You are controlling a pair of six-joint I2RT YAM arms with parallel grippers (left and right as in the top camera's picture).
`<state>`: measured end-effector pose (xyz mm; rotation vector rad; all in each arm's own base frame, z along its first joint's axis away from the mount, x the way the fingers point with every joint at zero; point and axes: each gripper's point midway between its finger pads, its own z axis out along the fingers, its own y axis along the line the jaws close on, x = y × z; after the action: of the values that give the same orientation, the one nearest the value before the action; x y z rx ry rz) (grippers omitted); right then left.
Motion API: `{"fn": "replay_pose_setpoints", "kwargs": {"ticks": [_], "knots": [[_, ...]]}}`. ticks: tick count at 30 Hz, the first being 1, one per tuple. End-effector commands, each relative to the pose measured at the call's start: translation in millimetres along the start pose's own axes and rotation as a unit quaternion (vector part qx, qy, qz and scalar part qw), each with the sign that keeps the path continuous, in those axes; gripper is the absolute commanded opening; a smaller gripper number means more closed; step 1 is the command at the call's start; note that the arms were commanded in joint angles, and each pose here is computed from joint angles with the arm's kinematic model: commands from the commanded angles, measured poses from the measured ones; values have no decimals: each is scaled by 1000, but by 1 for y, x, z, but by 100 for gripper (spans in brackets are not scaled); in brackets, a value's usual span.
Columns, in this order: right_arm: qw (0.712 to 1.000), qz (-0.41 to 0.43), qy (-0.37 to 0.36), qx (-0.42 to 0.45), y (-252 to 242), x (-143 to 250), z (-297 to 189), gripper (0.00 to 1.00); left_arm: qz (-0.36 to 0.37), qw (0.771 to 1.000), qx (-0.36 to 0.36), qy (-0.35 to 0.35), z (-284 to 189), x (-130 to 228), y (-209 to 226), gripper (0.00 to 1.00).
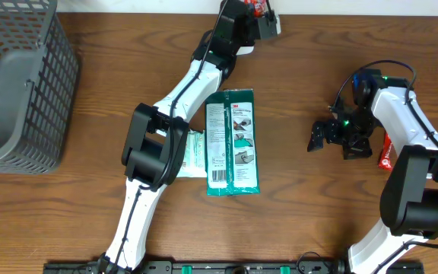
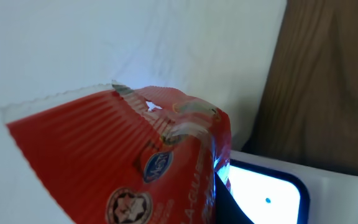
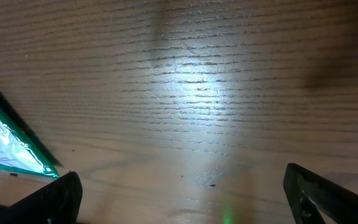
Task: Scan the item barcode
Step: 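Raise the Hacks bag up to the white scanner with the left gripper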
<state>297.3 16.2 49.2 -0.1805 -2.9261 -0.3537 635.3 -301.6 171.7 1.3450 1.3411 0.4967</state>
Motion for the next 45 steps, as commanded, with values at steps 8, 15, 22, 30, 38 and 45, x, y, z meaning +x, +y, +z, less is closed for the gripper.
{"fn": "replay_pose_setpoints", "kwargs": {"ticks": [8, 15, 22, 30, 38, 45], "knots": [[1000, 6, -13, 0, 1, 0, -8, 99, 4, 999, -14, -29, 2, -10, 11, 7], [1000, 6, -13, 0, 1, 0, -8, 99, -113, 990, -58, -60, -22, -35, 62, 7], [1000, 6, -13, 0, 1, 0, -8, 99, -355, 934, -7, -45, -85, -58, 104, 7], [1000, 6, -14, 0, 1, -1, -8, 99, -571, 797, 135, 144, -189, -54, 48, 7], [991, 68, 20, -114, 41, 12, -12, 99, -598, 657, 418, 188, -248, -100, -65, 7], [986, 37, -6, -161, 36, 3, -23, 99, -588, 631, 466, 198, -246, -113, -136, 7]]}}
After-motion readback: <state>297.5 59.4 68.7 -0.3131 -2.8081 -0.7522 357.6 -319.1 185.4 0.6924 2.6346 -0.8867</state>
